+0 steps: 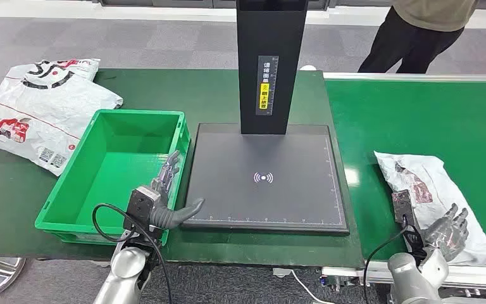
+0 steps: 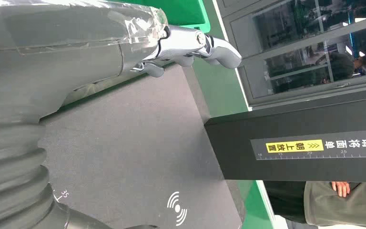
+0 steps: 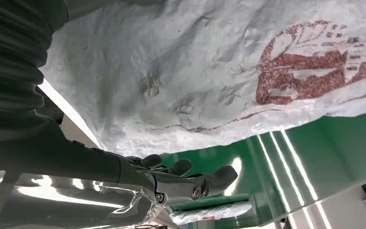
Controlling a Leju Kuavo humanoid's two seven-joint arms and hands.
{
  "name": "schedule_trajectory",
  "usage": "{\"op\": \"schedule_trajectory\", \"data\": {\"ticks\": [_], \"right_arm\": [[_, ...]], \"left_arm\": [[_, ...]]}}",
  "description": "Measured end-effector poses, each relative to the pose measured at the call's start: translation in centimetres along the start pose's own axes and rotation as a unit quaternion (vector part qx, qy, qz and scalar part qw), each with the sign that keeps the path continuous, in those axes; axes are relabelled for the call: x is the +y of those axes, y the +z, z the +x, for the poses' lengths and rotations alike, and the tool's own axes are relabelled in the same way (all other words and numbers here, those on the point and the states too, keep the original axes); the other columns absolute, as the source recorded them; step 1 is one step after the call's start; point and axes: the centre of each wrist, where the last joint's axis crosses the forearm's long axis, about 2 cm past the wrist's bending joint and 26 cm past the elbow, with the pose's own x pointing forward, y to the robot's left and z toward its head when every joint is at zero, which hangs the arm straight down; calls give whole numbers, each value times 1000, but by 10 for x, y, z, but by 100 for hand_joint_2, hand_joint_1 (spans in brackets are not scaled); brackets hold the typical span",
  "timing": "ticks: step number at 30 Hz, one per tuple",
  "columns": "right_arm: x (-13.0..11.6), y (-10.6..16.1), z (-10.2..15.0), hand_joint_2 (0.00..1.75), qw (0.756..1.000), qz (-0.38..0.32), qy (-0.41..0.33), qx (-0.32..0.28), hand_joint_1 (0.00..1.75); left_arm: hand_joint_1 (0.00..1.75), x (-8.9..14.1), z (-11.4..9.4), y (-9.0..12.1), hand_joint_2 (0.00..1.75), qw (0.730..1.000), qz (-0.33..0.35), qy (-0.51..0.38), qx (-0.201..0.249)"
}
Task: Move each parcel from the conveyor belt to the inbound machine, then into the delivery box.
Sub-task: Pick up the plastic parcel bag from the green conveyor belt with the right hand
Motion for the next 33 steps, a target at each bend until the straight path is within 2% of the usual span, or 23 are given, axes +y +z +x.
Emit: {"op": "schedule_trajectory", "data": {"ticks": [19,23,33], "right_arm": [[18,17,-3,175,999,45,2,15,3],[22,21,-3,175,998,59,2,19,175],[20,7,9,175,994,102,-2,38,175]], "left_arm": [[0,-1,0,-1,175,1000,1,3,1],[0,-2,-1,-2,175,1000,3,2,-1],[0,-3,-7,-1,175,1000,16,1,-4]]}}
